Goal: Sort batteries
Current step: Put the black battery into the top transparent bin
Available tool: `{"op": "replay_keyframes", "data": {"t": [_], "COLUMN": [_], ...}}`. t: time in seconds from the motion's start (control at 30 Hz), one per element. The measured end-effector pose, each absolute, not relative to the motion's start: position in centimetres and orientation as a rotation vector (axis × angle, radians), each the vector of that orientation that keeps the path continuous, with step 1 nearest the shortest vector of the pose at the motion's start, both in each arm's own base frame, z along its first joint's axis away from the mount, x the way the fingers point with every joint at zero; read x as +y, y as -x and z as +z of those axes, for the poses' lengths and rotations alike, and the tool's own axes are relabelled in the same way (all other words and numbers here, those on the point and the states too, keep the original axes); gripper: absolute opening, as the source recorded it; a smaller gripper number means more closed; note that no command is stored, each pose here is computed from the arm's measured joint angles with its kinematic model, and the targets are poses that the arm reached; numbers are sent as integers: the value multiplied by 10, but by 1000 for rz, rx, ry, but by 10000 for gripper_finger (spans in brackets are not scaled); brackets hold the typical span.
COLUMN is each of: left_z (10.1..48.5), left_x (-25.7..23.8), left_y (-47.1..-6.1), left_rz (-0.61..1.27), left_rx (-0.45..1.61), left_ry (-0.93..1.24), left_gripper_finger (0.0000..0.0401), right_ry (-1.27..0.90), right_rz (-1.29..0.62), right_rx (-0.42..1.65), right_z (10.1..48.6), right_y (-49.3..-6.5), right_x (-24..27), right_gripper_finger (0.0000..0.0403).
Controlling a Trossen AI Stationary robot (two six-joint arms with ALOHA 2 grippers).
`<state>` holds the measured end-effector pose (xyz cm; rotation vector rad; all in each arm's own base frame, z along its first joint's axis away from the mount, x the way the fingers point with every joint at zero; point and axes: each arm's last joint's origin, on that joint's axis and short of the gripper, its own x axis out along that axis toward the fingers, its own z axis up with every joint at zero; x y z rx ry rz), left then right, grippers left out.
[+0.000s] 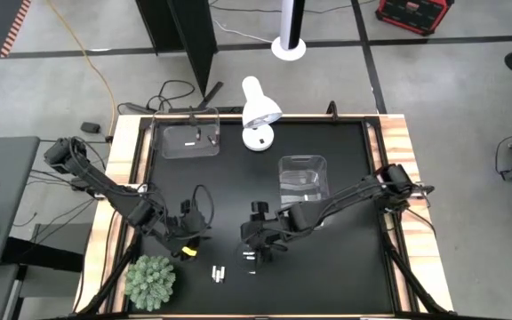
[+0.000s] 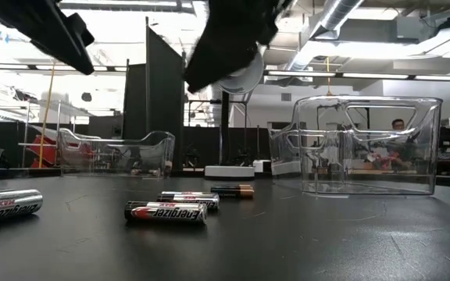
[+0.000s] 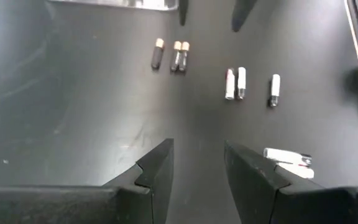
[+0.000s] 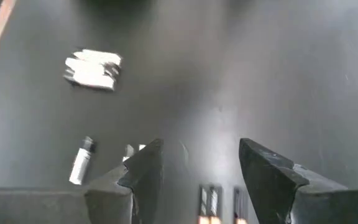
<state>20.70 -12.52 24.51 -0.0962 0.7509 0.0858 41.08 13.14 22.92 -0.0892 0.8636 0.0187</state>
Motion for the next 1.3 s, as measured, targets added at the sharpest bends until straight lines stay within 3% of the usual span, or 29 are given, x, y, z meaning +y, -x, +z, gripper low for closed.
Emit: {"op": "replay_keyframes", "data": {"t": [0.3, 0.47, 0.67, 0.9, 1.3], "left_z": [260, 250, 229, 229, 273], "left_x": [-114, -104, -104, -96, -85], "left_y": [-216, -230, -258, -273, -241], "left_rz": [170, 217, 165, 189, 259], "left_rx": [691, 731, 758, 753, 632], "left_ry": [2, -18, -61, -98, -101], "left_gripper_finger": [134, 135, 135, 135, 135], "right_ry": [86, 74, 56, 81, 92], "right_rz": [-5, 16, 6, -83, -105], "right_rx": [941, 942, 1052, 1029, 1172], "right_z": [229, 239, 225, 213, 169], "right_y": [-403, -397, -393, -403, -417], "right_x": [127, 127, 128, 111, 83], "right_gripper_finger": [221, 221, 221, 210, 166]}}
